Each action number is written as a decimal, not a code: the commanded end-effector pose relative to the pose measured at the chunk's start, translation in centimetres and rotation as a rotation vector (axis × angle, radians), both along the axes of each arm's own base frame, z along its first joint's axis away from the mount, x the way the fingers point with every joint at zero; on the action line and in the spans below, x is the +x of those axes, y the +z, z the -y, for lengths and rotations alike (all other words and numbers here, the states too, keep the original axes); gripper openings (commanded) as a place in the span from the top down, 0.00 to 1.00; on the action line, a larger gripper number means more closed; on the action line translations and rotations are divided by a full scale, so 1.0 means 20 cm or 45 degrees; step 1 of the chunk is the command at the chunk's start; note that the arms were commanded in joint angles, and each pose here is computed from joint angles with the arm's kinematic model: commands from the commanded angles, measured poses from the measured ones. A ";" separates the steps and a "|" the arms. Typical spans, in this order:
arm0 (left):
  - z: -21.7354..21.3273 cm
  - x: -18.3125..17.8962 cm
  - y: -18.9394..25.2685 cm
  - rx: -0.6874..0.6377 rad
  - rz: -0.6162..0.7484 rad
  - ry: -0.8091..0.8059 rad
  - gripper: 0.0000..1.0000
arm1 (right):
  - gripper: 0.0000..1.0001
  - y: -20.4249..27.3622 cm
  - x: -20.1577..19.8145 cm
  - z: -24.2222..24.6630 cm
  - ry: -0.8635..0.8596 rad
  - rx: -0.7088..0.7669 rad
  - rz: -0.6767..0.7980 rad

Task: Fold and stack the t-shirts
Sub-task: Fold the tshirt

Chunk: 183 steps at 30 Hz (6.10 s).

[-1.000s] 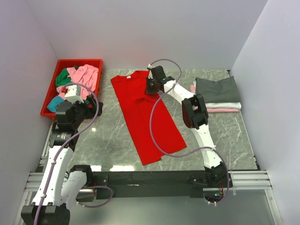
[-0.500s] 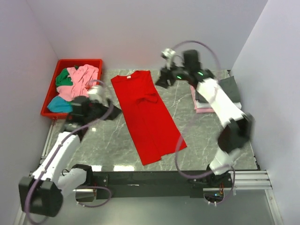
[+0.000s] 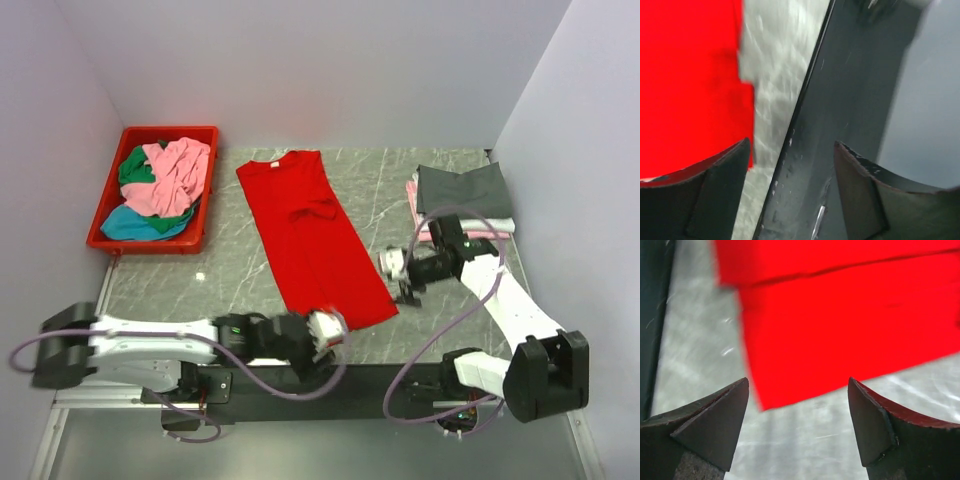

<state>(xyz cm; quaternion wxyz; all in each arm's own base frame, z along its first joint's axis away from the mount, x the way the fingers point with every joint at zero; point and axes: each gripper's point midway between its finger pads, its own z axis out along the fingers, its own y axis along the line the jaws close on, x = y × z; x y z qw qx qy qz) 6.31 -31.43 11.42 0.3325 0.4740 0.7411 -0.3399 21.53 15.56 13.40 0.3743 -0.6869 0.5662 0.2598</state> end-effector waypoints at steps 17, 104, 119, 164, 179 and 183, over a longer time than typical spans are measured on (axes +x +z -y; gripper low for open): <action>0.06 0.25 -0.35 0.546 0.321 0.286 0.35 | 0.21 -0.32 -0.27 0.14 0.277 -0.205 0.083; -0.18 0.19 -0.38 0.513 0.432 -0.332 1.00 | 1.00 -0.60 -0.19 -0.03 0.321 -0.552 0.133; -0.35 0.97 -0.09 0.396 0.543 0.036 1.00 | 1.00 -0.14 0.49 -0.30 -0.057 -0.331 0.048; -0.69 1.82 -0.15 0.450 0.441 0.325 0.99 | 1.00 -0.26 1.38 -0.55 -0.579 -0.301 -0.025; -0.83 1.77 0.65 0.015 0.764 0.678 0.09 | 0.32 0.15 1.43 -0.37 -0.751 0.038 -0.102; -0.61 1.41 0.40 0.226 0.755 0.256 0.17 | 0.30 -0.04 0.88 -0.27 0.100 -0.110 0.030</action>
